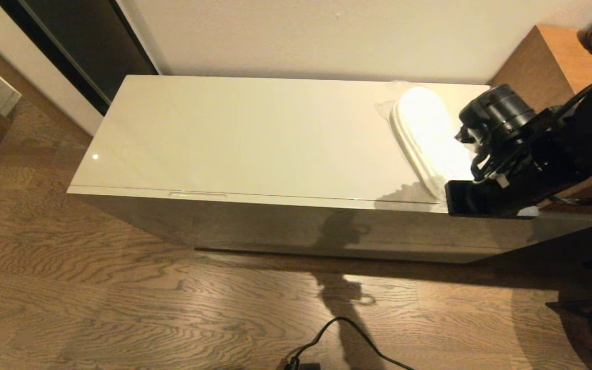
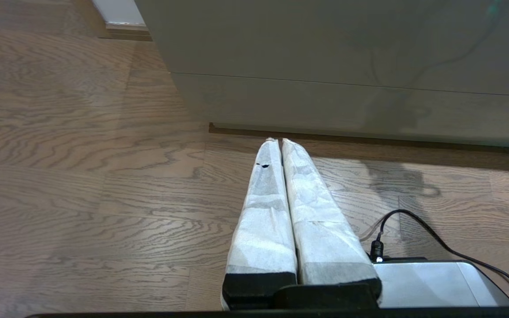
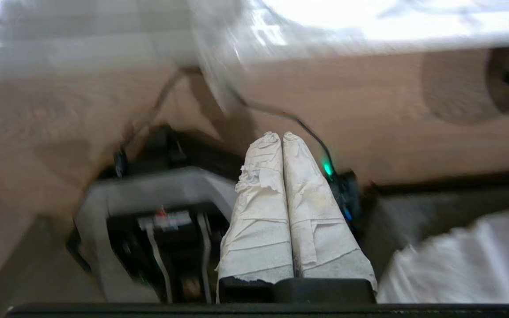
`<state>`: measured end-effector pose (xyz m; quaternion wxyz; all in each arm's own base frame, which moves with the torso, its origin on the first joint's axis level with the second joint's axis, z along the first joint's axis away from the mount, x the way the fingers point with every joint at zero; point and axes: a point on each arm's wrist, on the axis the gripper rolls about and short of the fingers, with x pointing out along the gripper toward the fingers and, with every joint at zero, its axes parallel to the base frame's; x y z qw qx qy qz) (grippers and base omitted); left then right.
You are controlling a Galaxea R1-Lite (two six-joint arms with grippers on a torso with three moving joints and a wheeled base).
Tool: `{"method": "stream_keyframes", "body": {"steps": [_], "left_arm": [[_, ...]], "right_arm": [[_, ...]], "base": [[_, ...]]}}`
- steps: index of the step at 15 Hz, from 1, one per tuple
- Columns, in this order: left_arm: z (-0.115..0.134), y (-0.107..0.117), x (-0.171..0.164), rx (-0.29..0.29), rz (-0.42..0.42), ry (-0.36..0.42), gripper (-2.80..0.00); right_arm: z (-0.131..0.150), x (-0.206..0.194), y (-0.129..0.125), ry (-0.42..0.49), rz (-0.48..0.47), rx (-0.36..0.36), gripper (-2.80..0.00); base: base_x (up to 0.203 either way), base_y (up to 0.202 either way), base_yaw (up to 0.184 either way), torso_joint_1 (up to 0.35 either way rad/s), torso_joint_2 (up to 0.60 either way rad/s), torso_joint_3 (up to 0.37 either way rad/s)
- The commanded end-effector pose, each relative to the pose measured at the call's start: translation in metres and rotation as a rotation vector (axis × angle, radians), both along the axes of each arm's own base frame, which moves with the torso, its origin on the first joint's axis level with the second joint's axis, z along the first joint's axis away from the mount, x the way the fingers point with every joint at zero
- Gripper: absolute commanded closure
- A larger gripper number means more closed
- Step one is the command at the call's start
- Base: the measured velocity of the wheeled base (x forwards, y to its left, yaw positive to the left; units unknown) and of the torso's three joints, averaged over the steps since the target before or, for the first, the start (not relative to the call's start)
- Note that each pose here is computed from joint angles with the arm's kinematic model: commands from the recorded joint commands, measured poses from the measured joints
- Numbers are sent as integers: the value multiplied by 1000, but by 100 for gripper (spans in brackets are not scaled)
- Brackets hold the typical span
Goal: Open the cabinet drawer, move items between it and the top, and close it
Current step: Close the drawer
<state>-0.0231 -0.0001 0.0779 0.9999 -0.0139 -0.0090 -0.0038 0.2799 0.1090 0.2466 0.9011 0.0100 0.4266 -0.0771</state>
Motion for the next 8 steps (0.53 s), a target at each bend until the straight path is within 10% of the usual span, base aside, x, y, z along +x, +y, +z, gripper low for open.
{"method": "stream_keyframes", "body": {"steps": [1, 8], "left_arm": [[0, 0, 0, -1, 1, 1, 0], [0, 0, 0, -1, 0, 1, 0]], "right_arm": [[42, -51, -21, -39, -2, 17, 0], [79, -177, -74, -5, 10, 28, 0]], "base": [[0, 0, 0, 0, 0, 0], [0, 0, 0, 0, 0, 0]]}}
